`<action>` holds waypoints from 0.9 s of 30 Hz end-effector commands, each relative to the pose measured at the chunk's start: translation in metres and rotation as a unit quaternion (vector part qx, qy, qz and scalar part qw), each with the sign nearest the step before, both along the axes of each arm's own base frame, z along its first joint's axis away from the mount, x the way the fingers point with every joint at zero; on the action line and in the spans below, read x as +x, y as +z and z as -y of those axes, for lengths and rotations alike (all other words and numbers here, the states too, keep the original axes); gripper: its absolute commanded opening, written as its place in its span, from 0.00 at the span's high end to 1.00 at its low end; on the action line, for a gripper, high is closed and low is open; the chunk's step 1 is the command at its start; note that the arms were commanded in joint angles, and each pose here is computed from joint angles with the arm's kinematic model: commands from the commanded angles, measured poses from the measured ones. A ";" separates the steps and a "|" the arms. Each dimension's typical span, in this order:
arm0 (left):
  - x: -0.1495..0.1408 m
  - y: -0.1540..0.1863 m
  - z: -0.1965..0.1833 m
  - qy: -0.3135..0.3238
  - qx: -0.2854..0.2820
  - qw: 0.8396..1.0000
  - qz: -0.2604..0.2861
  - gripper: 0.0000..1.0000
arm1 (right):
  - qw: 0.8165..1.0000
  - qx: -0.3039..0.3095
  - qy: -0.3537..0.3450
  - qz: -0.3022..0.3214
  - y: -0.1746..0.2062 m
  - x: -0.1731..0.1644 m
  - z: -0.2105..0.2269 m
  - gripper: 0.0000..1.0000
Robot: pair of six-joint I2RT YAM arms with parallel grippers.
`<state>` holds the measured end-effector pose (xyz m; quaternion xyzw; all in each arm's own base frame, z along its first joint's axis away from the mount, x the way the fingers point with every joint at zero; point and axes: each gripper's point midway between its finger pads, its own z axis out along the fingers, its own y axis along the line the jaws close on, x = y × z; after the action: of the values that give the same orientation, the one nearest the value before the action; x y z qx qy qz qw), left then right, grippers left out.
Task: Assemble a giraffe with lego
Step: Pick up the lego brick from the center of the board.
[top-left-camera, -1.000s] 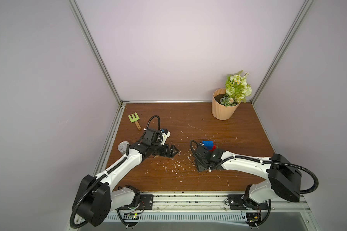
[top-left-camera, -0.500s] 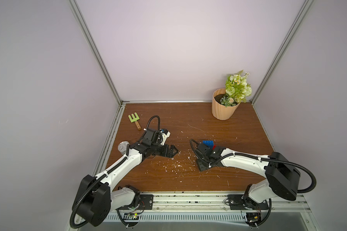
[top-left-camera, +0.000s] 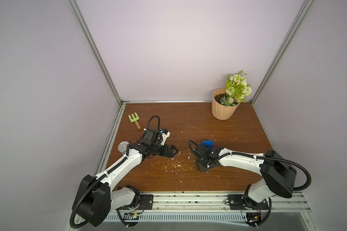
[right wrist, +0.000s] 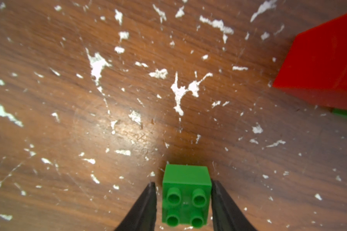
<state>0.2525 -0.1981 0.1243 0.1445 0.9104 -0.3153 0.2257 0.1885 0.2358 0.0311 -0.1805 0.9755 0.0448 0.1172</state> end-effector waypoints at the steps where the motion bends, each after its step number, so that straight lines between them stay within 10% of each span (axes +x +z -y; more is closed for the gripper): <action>1: -0.004 0.001 0.000 -0.005 0.004 1.000 0.001 0.00 | 1.000 -0.003 0.002 0.002 0.000 0.001 0.002 0.54; 16: -0.005 0.001 0.001 -0.006 0.004 1.000 -0.001 0.00 | 1.000 -0.012 0.005 0.003 0.011 0.003 0.002 0.69; 27: -0.005 0.009 0.002 -0.009 -0.004 1.000 0.010 0.01 | 1.000 0.005 0.026 -0.011 0.085 0.004 -0.015 0.70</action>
<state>0.2521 -0.1981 0.1302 0.1467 0.9069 -0.3180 0.2343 0.2022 0.2581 0.0927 -0.1948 0.9713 0.0561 0.1244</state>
